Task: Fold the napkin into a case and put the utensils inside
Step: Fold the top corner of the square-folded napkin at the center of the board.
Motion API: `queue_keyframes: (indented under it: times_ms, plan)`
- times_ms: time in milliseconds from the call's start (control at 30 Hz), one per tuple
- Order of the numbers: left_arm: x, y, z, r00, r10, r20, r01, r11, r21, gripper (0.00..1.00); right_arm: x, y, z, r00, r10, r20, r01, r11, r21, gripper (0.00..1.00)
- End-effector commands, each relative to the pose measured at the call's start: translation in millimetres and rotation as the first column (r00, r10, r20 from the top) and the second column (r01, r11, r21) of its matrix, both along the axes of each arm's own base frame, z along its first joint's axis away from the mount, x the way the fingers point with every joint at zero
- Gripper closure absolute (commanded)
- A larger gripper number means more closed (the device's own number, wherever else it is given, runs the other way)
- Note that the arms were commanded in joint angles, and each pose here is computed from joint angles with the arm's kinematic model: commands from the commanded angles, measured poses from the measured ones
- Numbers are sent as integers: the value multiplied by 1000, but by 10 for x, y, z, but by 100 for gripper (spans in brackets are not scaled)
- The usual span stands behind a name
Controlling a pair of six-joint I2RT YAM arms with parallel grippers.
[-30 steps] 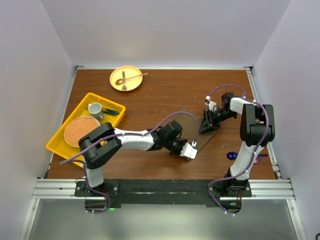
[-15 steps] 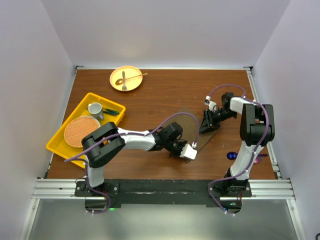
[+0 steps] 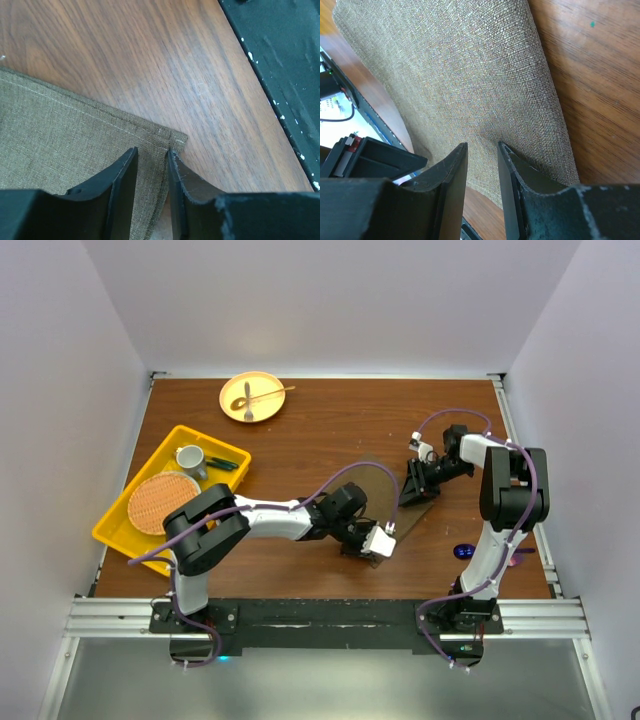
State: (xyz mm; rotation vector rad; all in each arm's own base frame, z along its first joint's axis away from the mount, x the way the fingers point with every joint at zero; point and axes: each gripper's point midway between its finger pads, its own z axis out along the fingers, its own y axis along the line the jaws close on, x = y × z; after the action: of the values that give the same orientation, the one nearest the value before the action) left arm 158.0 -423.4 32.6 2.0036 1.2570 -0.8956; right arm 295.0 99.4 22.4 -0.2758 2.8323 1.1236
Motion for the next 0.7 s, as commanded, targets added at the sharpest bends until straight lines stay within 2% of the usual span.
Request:
queue_keyframes:
  times_ms: [0, 167, 267, 367, 467, 667]
  plan:
    - [49, -139, 355, 1000, -3, 5, 3, 996, -86, 69, 54, -27, -32, 999, 24, 30, -24, 1000, -16, 64]
    - [78, -158, 379, 1000, 10, 3, -10, 996, -93, 83, 59, -32, -33, 999, 23, 30, -22, 1000, -16, 64]
    - [94, -153, 440, 1000, 9, 1, -9, 994, -107, 100, 67, -31, -27, 999, 27, 32, -26, 1000, -18, 64]
    - [209, -130, 562, 999, 38, -17, -40, 991, -126, 100, 80, -28, -7, 999, 28, 36, -27, 1000, -15, 63]
    - [503, -96, 706, 993, 110, -44, -115, 983, -144, 100, 138, -10, 110, 998, 31, 59, -31, 1000, 3, 61]
    - [1218, -90, 803, 965, 251, -73, -259, 955, -142, 100, 392, -58, 467, 989, -10, 150, 4, 999, 39, 44]
